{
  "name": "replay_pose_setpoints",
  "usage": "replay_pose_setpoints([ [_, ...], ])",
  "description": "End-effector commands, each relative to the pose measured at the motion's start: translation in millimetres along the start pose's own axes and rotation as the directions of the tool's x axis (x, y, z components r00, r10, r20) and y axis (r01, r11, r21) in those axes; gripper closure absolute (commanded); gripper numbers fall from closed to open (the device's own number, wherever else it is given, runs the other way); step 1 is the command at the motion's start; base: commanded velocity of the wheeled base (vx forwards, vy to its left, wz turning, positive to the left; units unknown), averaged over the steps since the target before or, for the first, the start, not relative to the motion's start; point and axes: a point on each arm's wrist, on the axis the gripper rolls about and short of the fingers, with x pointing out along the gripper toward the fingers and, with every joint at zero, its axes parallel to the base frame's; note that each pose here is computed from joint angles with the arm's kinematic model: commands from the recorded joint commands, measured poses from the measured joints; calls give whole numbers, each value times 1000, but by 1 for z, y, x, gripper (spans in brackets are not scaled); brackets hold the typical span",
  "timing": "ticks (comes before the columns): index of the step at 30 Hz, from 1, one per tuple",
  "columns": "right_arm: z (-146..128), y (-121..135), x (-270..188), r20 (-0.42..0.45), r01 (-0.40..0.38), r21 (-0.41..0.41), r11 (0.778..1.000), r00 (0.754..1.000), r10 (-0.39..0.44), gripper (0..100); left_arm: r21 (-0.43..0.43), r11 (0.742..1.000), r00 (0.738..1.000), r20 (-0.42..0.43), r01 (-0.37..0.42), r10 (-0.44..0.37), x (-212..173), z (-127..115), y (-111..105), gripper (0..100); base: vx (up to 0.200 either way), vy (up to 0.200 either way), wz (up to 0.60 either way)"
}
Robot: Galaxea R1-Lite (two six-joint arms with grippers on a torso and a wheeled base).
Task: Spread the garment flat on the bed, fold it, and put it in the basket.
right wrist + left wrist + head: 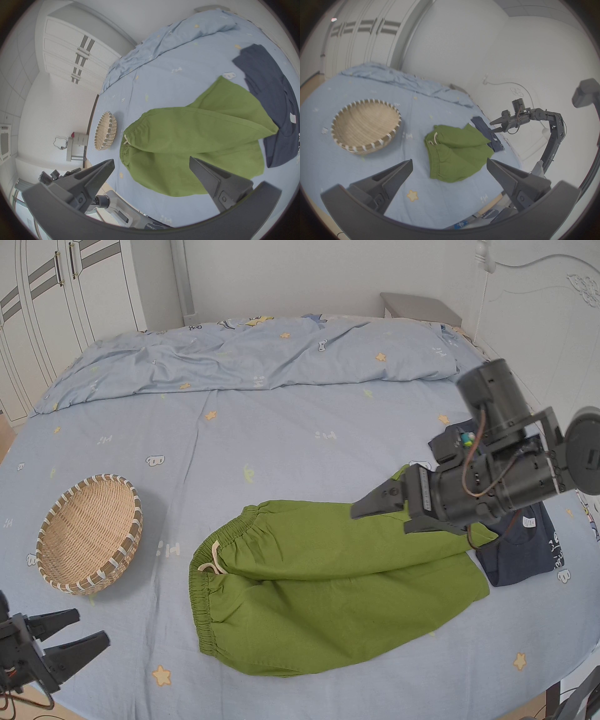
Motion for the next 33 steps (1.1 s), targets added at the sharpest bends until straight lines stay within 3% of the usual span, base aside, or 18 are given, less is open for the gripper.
replay_pose_setpoints([
  [1, -30, -66, -71, 212, -47, 81, 996, 977, 29, 0, -205, 977, 908, -395, 58, -137, 108, -25, 55, 0, 0, 0, 0],
  [7, -40, -74, -93, 272, -92, 79, 993, 960, 68, 0, -79, 989, 872, -467, 121, -144, 150, -44, 83, 0, 0, 0, 0],
  [8, -41, -76, -96, 272, -105, 80, 991, 959, 79, 0, -51, 983, 871, -459, 175, -178, 158, -46, 89, 0, 0, 0, 0],
  [12, -41, -76, -96, 272, -110, 79, 991, 959, 84, 0, -48, 978, 868, -453, 204, -203, 159, -47, 91, 0, 0, 0, 0],
  [13, -41, -75, -97, 272, -113, 72, 991, 958, 89, 0, -74, 935, 836, -427, 347, -345, 163, -48, 91, 0, 0, 0, 0],
  [15, -41, -76, -96, 270, -111, 71, 991, 959, 88, 0, -89, 923, 822, -429, 374, -375, 165, -50, 92, 0, 0, 0, 0],
  [33, -43, -75, -95, 260, -115, 69, 991, 961, 93, 0, -40, 910, 821, -415, 413, -391, 186, -55, 101, 0, 0, 0, 0],
])
